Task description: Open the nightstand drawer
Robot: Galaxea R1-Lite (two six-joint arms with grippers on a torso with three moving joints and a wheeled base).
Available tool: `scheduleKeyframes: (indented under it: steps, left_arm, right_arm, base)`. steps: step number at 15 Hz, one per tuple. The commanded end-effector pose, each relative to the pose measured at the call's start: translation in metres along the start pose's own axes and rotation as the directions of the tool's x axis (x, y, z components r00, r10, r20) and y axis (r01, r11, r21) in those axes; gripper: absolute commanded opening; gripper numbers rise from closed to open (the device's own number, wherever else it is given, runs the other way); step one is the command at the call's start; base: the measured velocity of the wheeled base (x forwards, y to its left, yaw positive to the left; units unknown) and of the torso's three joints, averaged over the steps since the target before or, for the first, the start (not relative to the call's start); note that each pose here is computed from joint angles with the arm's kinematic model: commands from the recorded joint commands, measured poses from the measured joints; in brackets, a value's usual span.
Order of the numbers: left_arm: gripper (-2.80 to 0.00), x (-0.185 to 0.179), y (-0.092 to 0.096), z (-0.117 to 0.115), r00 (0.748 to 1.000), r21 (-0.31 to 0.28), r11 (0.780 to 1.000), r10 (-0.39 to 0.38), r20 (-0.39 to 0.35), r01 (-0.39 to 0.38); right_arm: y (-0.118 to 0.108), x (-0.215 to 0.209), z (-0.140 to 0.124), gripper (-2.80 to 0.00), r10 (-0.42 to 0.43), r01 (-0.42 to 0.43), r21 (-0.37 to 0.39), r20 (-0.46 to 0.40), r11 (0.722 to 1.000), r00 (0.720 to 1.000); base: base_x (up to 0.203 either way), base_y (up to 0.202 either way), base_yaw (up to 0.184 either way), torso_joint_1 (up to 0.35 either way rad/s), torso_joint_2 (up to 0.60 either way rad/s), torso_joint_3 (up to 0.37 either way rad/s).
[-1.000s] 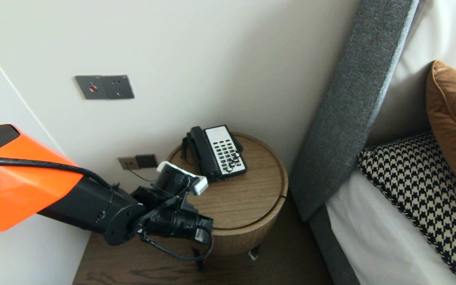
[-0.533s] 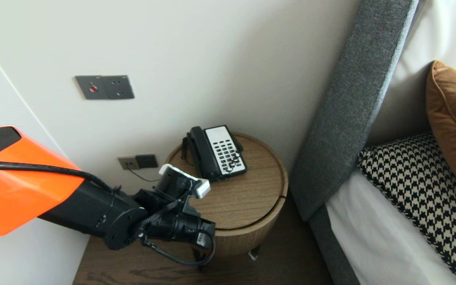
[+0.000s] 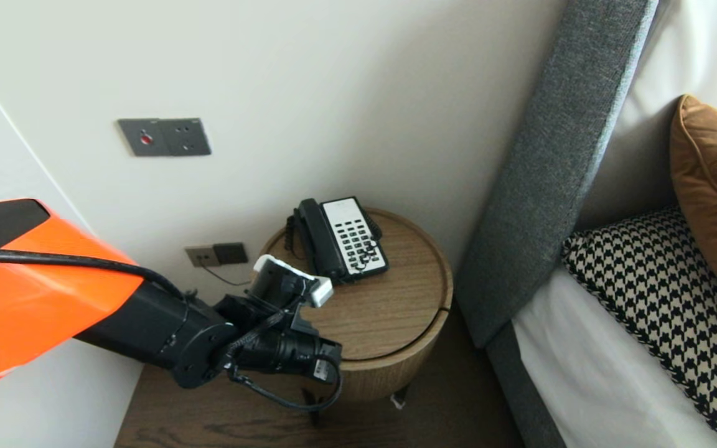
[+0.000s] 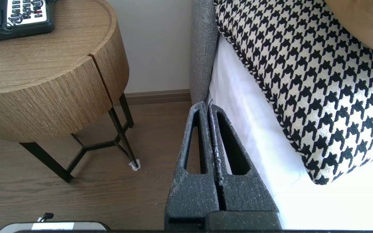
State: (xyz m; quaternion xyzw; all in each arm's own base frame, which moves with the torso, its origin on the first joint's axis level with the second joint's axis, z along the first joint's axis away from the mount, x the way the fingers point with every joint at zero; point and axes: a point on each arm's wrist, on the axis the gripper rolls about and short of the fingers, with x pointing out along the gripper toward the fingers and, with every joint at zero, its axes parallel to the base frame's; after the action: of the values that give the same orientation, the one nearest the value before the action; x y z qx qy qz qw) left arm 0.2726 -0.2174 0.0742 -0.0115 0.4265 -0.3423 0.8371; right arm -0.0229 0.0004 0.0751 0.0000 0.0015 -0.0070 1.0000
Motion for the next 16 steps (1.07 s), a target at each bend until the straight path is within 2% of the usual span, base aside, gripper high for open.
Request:
scheduleKeyframes:
  steps: [1, 4, 9, 16]
  left_arm:
    - [-2.8, 0.002, 0.0, 0.002, 1.0, -0.002, 1.0, -0.003, 0.011, 0.003]
    - [-2.8, 0.005, 0.001, 0.002, 1.0, -0.022, 1.0, -0.002, 0.009, 0.003]
    - [-2.8, 0.004, -0.001, -0.005, 1.0, -0.019, 1.0, -0.004, -0.012, 0.004]
    - [-2.8, 0.002, -0.007, -0.03, 0.996, -0.005, 1.0, -0.012, -0.085, 0.012]
  right_arm:
    - [0.0, 0.0, 0.0, -2.8, 0.0, 0.0, 0.0, 0.001, 1.0, 1.0]
    - [0.0, 0.0, 0.0, -2.8, 0.0, 0.0, 0.0, 0.0, 1.0, 1.0]
    - [0.0, 0.0, 0.0, -2.8, 0.0, 0.0, 0.0, 0.0, 1.0, 1.0]
    - [0.0, 0.0, 0.0, -2.8, 0.0, 0.0, 0.0, 0.001, 1.0, 1.0]
  base:
    - [0.0, 0.0, 0.0, 0.0, 0.0, 0.0]
    - [0.0, 0.0, 0.0, 0.0, 0.0, 0.0]
    - [0.0, 0.0, 0.0, 0.0, 0.0, 0.0]
    - [0.0, 0.0, 0.0, 0.0, 0.0, 0.0]
